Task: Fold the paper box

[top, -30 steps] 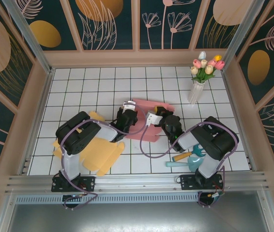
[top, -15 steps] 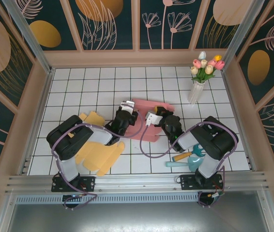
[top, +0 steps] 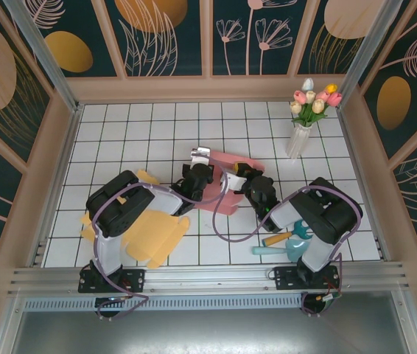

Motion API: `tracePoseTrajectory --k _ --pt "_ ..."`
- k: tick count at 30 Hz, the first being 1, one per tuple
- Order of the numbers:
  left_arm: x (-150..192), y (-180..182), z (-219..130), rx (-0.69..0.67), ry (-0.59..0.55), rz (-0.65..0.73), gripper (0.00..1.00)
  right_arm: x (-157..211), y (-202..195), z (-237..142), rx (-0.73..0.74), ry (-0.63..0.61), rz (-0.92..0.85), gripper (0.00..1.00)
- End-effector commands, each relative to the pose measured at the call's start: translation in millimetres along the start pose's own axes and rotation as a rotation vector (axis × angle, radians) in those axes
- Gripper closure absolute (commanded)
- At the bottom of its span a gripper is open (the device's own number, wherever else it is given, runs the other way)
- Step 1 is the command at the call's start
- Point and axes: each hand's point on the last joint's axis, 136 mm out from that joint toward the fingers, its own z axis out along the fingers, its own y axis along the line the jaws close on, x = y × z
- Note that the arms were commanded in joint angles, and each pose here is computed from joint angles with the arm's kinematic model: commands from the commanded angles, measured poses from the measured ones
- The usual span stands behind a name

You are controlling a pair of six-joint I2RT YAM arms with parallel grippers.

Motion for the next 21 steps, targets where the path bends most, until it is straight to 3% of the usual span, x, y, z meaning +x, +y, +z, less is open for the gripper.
tracePoseTrajectory --k 1,6,7,8,10,17,21 --pt "13.6 45.3 6.8 -0.226 0.023 0.046 1.00 10.0 3.4 -6.0 -0.003 0.032 0.039 1.00" --pt "15.6 29.8 3.5 -0.103 0.026 0.038 1.00 5.0 0.4 -4.4 -0.002 0.017 0.085 0.98" --pt "15.3 29.3 2.2 -0.091 0.021 0.032 1.00 3.2 -2.4 -3.9 -0.001 0.016 0.103 0.89" --pt "15.8 27.4 0.5 -0.070 0.013 0.031 1.00 0.9 -4.9 -3.3 -0.006 0.017 0.125 0.73" --pt "17.8 28.2 -0.9 -0.066 0.002 0.030 1.00 -3.7 -9.8 -4.8 -0.014 0.011 0.160 0.62" --pt "20.6 32.9 -1.1 -0.086 -0.013 0.008 1.00 -30.1 -46.5 -23.8 -0.011 -0.051 0.337 0.58" --pt "22.2 28.5 1.4 -0.072 -0.011 0.021 1.00 -38.3 -87.4 -38.0 0.040 -0.040 0.625 0.60"
